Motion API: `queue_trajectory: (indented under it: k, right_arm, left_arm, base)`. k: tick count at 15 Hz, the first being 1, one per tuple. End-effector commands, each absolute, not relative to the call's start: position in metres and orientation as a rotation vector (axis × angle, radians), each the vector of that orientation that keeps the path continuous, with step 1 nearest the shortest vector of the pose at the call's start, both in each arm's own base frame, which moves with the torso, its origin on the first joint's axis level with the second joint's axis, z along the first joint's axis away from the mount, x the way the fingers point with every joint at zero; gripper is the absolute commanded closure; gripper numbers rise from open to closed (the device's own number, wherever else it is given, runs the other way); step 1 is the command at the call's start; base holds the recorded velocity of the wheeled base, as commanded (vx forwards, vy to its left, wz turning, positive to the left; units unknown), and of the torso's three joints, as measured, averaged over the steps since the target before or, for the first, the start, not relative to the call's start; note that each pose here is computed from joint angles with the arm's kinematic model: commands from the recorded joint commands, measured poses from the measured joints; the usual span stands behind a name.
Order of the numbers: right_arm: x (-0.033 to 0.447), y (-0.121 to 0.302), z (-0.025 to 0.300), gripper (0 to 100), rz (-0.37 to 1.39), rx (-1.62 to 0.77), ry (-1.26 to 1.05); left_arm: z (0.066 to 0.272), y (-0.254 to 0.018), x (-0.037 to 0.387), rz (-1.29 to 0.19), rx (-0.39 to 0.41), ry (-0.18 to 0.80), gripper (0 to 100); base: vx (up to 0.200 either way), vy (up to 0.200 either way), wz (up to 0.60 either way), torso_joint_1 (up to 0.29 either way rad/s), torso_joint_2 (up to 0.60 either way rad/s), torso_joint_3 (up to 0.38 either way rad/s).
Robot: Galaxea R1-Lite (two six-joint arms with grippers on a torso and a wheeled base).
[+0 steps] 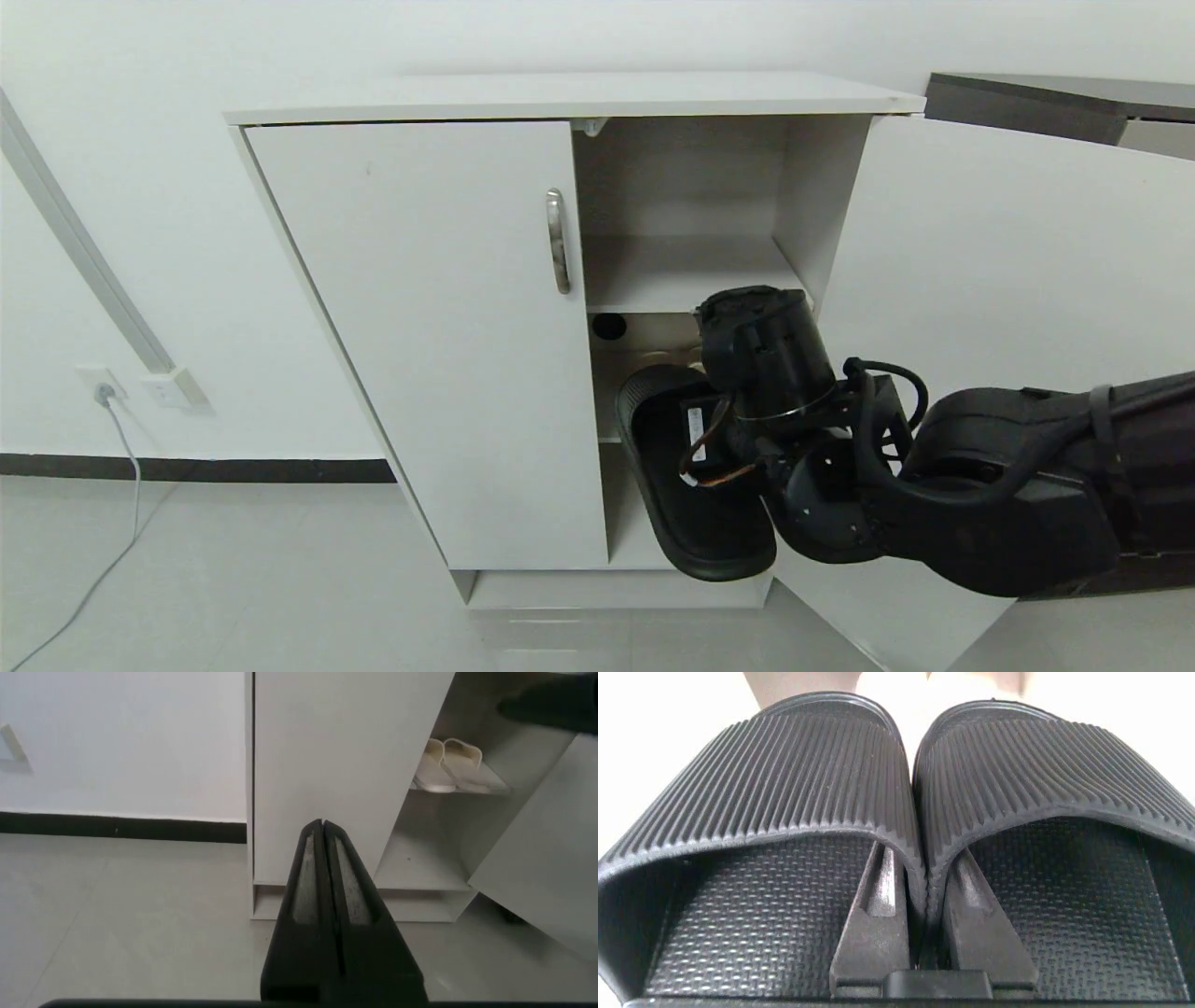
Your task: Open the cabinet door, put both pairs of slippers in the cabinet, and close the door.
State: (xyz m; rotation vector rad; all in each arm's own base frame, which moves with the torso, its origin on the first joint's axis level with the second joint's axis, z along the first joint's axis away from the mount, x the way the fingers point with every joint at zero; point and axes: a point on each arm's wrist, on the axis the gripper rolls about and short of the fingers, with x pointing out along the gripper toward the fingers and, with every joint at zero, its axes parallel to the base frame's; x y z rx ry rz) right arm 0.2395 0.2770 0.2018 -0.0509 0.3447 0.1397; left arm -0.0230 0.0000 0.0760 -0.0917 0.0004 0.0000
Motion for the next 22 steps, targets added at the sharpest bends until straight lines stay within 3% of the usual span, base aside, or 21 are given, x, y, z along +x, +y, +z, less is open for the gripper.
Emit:
queue_trajectory:
  k: [1, 9, 17, 22]
  right_arm:
    - [0.239, 0.278, 0.225, 100, 0.137, -0.021, 0.313]
    - [0.243, 0.275, 0.257, 100, 0.106, -0.010, 0.276]
    - [0.245, 0.277, 0.247, 100, 0.105, -0.027, 0.294]
    - [0.246, 0.276, 0.246, 100, 0.100, -0.027, 0.296]
  left_arm:
    - [0.076, 0.000, -0.023, 0.002, -0.092, 0.000, 100]
    - [0.076, 0.000, -0.023, 0.002, -0.091, 0.000, 100]
    - [0.076, 0.000, -0.023, 0.002, -0.091, 0.000, 100]
    - [0.076, 0.000, -0.023, 0.000, -0.091, 0.000, 100]
  base:
    - [0.000, 0.000, 0.00, 0.000, 0.00, 0.000]
    - [0.000, 0.000, 0.00, 0.000, 0.00, 0.000]
    - [0.000, 0.000, 0.00, 0.000, 0.00, 0.000]
    - [0.200, 0.000, 0.00, -0.002, 0.00, 0.003]
